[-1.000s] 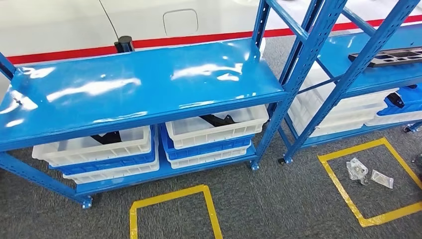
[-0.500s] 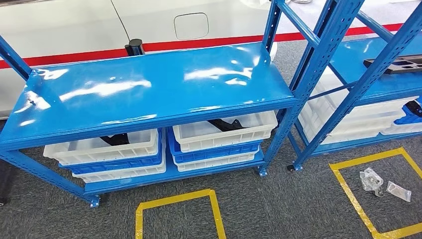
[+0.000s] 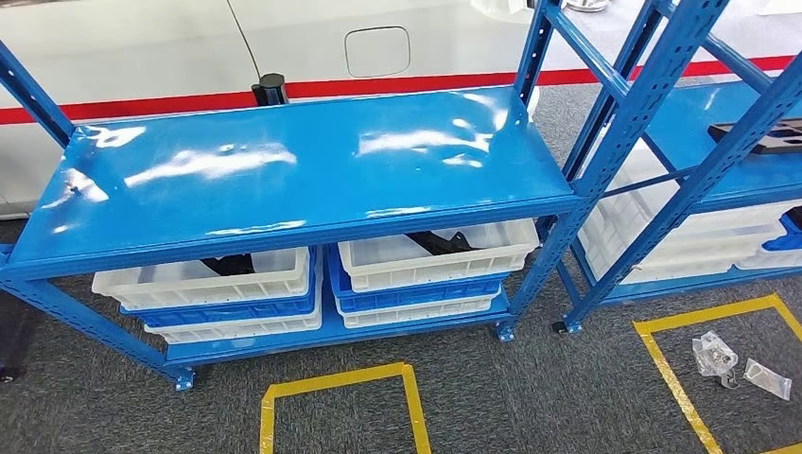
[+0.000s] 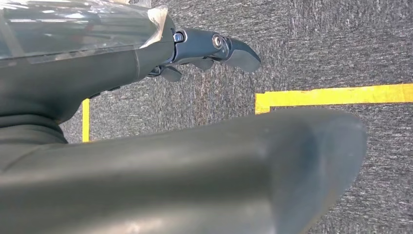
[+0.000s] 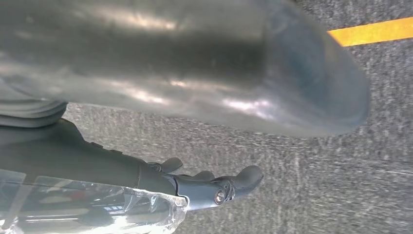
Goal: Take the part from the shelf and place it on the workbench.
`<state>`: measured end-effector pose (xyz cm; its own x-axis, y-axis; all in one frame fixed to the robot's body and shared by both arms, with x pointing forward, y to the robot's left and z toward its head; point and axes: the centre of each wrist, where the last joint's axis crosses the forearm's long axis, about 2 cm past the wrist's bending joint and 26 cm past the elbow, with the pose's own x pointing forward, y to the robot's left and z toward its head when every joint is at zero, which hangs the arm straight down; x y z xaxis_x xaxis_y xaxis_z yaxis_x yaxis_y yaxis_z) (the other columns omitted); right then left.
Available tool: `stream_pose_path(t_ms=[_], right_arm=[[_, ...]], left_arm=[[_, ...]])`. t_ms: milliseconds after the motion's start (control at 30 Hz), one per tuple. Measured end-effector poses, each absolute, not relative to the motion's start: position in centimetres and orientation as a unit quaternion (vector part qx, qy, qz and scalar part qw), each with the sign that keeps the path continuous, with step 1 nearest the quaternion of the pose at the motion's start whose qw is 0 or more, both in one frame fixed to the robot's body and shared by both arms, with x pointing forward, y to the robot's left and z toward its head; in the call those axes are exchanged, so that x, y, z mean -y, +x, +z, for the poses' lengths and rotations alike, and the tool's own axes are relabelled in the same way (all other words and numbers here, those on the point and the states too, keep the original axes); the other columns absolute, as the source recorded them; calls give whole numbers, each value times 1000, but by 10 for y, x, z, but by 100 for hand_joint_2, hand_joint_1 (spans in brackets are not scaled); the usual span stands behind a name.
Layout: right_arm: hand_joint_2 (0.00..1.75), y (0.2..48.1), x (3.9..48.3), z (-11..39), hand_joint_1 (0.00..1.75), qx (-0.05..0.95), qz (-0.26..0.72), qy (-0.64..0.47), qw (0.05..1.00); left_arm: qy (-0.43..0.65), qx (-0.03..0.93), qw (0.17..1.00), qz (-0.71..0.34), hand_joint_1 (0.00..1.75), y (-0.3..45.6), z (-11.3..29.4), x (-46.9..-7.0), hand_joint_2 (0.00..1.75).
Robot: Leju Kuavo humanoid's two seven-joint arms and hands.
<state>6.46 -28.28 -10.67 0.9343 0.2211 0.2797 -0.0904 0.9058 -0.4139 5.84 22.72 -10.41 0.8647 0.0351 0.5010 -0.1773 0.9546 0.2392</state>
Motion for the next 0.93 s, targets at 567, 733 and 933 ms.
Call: stream_pose_path(t_ms=[567,733,933], right_arm=[[0,65,282,-107,0,163,69,-201,963],[0,65,282,-107,0,163,68,-201,963],[0,65,282,-107,0,164,75,-196,964]], left_arm=[[141,252,956,52,0,58,-104,-227,0],[141,251,956,52,0,58,-104,-227,0],[143,250,956,55,0,58,-104,-228,0]])
